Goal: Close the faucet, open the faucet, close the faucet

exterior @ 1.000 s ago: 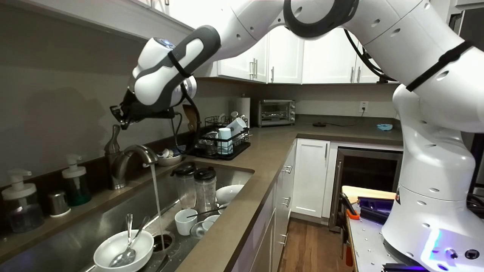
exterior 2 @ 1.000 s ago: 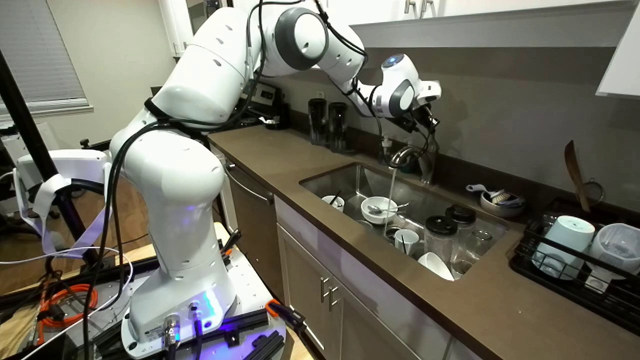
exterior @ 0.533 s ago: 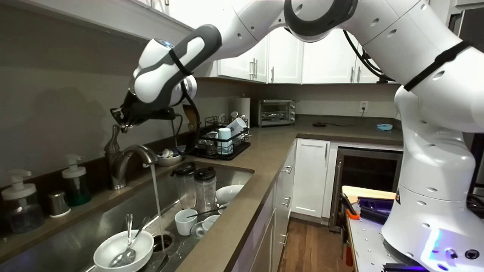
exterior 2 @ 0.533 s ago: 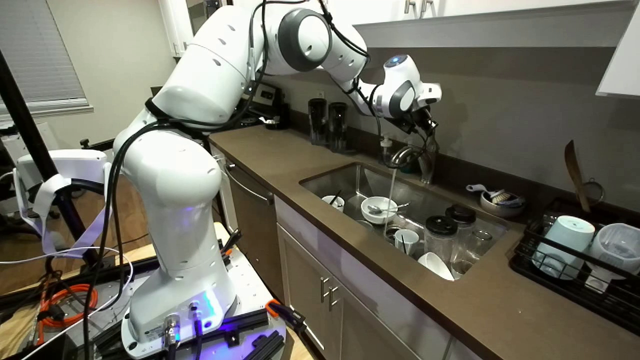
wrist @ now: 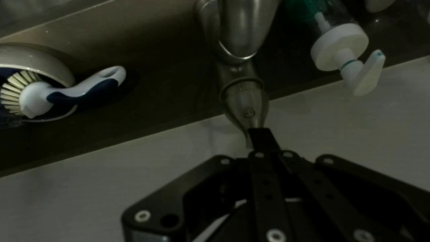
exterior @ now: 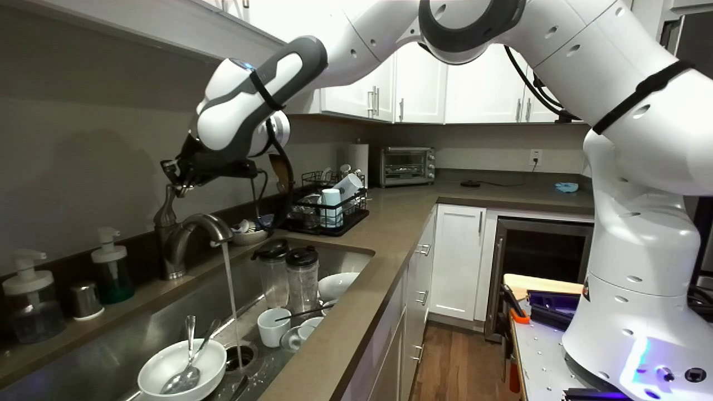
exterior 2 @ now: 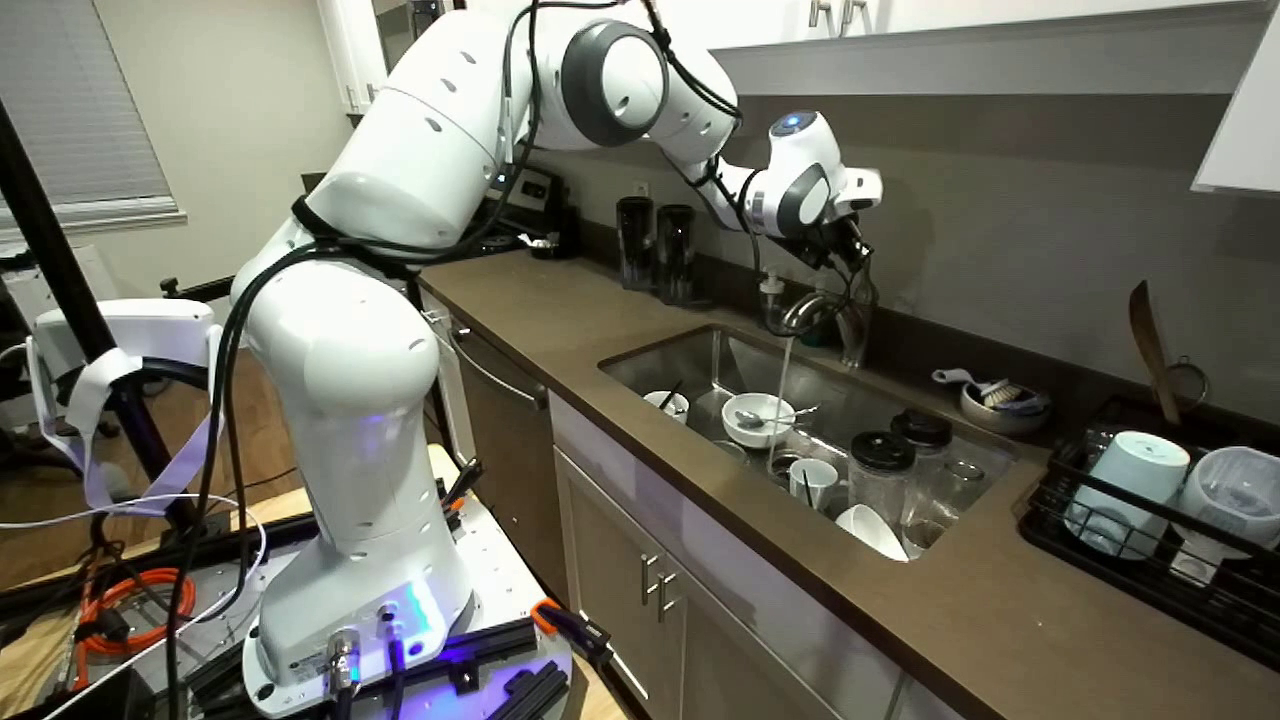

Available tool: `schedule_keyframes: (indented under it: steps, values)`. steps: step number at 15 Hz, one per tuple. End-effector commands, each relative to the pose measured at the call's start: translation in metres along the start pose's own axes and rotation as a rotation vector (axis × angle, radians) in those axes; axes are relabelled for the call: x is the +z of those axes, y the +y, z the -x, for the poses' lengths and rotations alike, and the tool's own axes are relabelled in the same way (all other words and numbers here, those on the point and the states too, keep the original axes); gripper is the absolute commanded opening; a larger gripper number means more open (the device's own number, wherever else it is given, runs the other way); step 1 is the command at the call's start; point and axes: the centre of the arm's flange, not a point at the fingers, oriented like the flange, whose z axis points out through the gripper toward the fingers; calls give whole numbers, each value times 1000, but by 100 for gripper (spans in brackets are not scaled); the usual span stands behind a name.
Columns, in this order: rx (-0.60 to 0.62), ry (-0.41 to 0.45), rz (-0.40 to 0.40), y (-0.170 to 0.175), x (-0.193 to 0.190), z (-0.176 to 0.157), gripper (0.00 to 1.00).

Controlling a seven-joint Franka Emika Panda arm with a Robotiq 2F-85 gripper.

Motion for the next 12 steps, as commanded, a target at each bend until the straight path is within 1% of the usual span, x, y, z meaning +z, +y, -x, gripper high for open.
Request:
schedule_keyframes:
  steps: [1,8,12]
  values:
    - [-7,41,-38,2,-12,-4,0]
    - [-4,93,-67,-1,-12,-7,0]
    - [-10,81,-67,-1,-7,-6,0]
